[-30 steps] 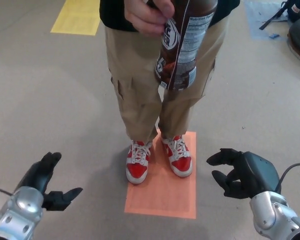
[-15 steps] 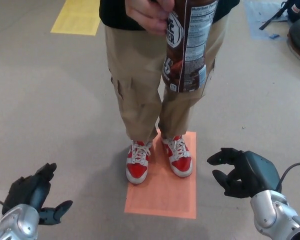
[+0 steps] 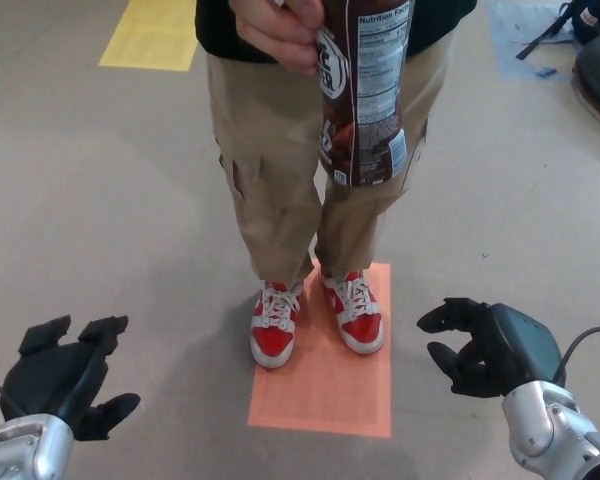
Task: The robot recieved a bottle of protein shake from a person using its left hand and then shake the protein up and down 2 two times and hand it back to the person
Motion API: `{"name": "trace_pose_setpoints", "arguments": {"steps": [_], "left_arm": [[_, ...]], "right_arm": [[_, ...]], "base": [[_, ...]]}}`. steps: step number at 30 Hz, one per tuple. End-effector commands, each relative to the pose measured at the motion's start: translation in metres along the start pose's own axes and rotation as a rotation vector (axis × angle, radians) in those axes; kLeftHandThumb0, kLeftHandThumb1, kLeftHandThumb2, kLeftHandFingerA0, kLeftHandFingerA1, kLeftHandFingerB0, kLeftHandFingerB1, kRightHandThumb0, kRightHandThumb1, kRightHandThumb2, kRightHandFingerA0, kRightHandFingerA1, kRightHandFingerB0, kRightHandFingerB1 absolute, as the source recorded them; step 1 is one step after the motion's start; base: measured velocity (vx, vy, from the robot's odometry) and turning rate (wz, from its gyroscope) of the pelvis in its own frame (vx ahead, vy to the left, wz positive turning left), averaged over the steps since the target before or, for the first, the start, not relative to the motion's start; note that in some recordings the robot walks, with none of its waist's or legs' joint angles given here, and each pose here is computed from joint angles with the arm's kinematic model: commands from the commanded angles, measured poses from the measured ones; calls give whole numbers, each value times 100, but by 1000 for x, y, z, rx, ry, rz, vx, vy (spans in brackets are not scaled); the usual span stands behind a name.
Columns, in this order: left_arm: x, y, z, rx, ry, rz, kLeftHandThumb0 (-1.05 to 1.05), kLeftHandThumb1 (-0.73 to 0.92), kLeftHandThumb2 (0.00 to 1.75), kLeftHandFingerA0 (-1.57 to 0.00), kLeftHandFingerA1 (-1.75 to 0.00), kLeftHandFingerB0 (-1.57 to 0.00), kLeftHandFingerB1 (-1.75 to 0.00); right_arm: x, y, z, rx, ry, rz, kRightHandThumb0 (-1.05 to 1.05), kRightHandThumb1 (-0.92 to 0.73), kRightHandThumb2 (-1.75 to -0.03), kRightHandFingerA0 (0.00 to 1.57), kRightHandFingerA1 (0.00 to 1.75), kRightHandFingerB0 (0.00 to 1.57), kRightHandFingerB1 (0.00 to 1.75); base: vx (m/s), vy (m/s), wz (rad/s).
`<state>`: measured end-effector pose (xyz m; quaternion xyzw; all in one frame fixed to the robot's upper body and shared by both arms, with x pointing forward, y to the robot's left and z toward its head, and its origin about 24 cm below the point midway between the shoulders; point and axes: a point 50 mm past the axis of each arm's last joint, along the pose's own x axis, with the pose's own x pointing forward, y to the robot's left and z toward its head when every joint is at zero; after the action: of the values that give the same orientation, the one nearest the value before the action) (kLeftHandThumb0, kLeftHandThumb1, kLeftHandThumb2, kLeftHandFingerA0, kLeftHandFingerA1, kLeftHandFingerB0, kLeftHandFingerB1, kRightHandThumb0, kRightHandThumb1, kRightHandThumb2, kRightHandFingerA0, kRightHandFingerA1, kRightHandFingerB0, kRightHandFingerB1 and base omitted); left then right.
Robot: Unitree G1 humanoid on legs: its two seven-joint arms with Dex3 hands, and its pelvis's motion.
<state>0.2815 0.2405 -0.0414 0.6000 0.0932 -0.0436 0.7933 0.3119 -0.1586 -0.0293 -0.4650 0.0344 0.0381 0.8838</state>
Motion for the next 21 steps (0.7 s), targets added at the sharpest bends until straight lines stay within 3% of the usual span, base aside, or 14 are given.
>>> {"name": "trace_pose_setpoints", "arguments": {"steps": [1,2,3,5,6,7,8,13,21], "left_arm": [[-1,9,2,61,-115,107,-50,75,62,-57,-40,-24,-30],[0,10,3,62,-119,114,-56,63,87,-52,-54,-19,-42],[2,13,4,53,-117,119,-49,75,62,-56,-39,-23,-29],[4,14,4,25,-101,119,-49,74,62,-51,-38,-21,-29],[7,18,5,-20,-76,115,-55,59,81,-32,-45,-8,-37],[11,22,6,-66,-55,110,-55,59,81,-32,-45,-8,-37],[13,24,7,-140,-39,116,-43,67,62,-35,-36,-11,-25],[17,34,7,-406,0,153,-24,54,59,-34,-38,-5,-19],[20,41,6,-418,-15,137,-20,55,57,-30,-35,-1,-19]], "right_arm": [[2,-7,-6,-30,25,-13,-46,-71,-72,91,58,75,46],[2,-8,-6,-23,26,-23,-46,-71,-72,92,58,77,46],[5,-11,-5,-21,25,-27,-45,-71,-72,92,60,76,46],[5,-12,-4,-20,24,-28,-45,-71,-72,92,61,76,46],[8,-14,-3,-16,24,-32,-46,-74,-70,90,61,75,46],[10,-17,-1,-13,24,-35,-46,-74,-70,90,61,75,46],[11,-19,-2,-26,23,-34,-47,-75,-70,87,59,74,44],[15,-25,-1,-35,24,-47,-46,-75,-73,86,58,73,44],[21,-31,6,-83,27,-114,-44,-75,-73,85,61,72,48]], "base": [[0,0,0],[0,0,0],[0,0,0],[0,0,0],[0,0,0],[0,0,0],[0,0,0],[0,0,0],[0,0,0]]}}
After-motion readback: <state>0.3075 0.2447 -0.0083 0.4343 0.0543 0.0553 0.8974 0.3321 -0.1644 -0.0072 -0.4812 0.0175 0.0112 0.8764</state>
